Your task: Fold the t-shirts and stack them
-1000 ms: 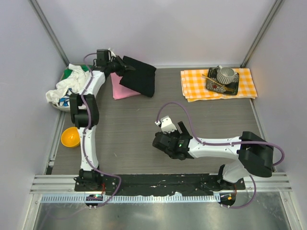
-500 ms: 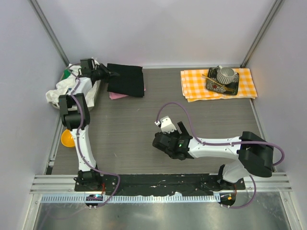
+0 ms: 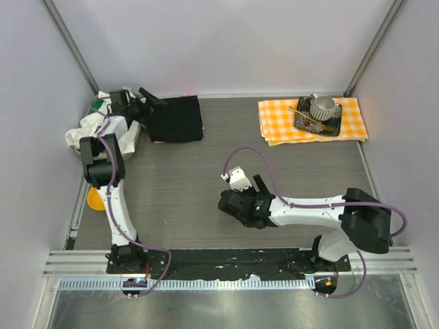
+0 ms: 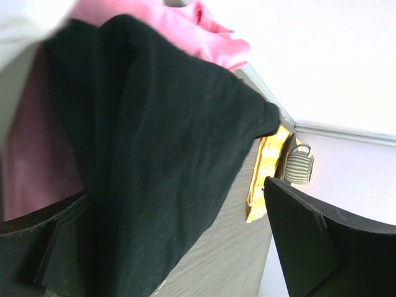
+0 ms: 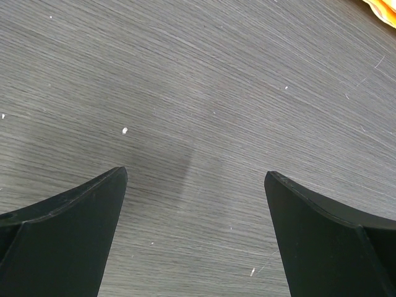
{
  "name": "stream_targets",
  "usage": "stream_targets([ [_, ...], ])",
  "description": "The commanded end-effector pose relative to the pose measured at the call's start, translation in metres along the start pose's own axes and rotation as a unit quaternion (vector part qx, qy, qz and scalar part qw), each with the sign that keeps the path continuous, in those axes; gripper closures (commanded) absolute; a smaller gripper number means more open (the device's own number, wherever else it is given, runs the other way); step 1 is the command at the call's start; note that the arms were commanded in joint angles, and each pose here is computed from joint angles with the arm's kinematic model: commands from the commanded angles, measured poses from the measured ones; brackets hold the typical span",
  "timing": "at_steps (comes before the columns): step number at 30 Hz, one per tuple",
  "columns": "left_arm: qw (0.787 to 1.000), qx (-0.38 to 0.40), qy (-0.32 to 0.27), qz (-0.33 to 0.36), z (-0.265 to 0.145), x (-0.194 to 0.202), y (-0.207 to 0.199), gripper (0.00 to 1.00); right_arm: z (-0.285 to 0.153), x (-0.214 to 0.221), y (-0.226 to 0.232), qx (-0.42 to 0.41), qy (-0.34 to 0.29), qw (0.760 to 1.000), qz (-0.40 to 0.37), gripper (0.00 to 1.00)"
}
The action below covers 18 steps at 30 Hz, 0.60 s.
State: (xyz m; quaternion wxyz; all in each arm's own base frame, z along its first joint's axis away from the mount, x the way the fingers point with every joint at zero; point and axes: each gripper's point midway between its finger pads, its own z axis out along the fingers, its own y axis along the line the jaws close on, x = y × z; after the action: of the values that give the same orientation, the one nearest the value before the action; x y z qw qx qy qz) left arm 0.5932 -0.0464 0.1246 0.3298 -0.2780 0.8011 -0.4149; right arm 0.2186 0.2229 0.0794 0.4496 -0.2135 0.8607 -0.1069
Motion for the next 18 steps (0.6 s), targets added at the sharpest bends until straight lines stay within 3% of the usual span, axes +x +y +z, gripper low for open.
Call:
stream_targets([
  [1, 0.998, 0.004, -0.064, 0.010, -0.030, -0.031, -0.018, 0.00, -0.007, -0.013, -0.002, -0.003, -0.018, 1.000, 0.022, 0.00],
  [7, 0.984, -0.120, -0.133, 0.010, -0.080, -0.047, -0.008, 0.00, -0.010, -0.016, -0.004, -0.003, -0.022, 0.999, 0.023, 0.00],
  [12, 0.942, -0.249, -0.224, 0.034, -0.146, -0.077, -0.011, 0.00, -0.013, -0.018, -0.006, -0.005, -0.026, 0.999, 0.024, 0.00],
  [18, 0.947, -0.215, -0.232, 0.056, -0.173, -0.067, -0.059, 0.00, -0.019, -0.035, -0.013, 0.003, -0.051, 0.998, 0.043, 0.00],
])
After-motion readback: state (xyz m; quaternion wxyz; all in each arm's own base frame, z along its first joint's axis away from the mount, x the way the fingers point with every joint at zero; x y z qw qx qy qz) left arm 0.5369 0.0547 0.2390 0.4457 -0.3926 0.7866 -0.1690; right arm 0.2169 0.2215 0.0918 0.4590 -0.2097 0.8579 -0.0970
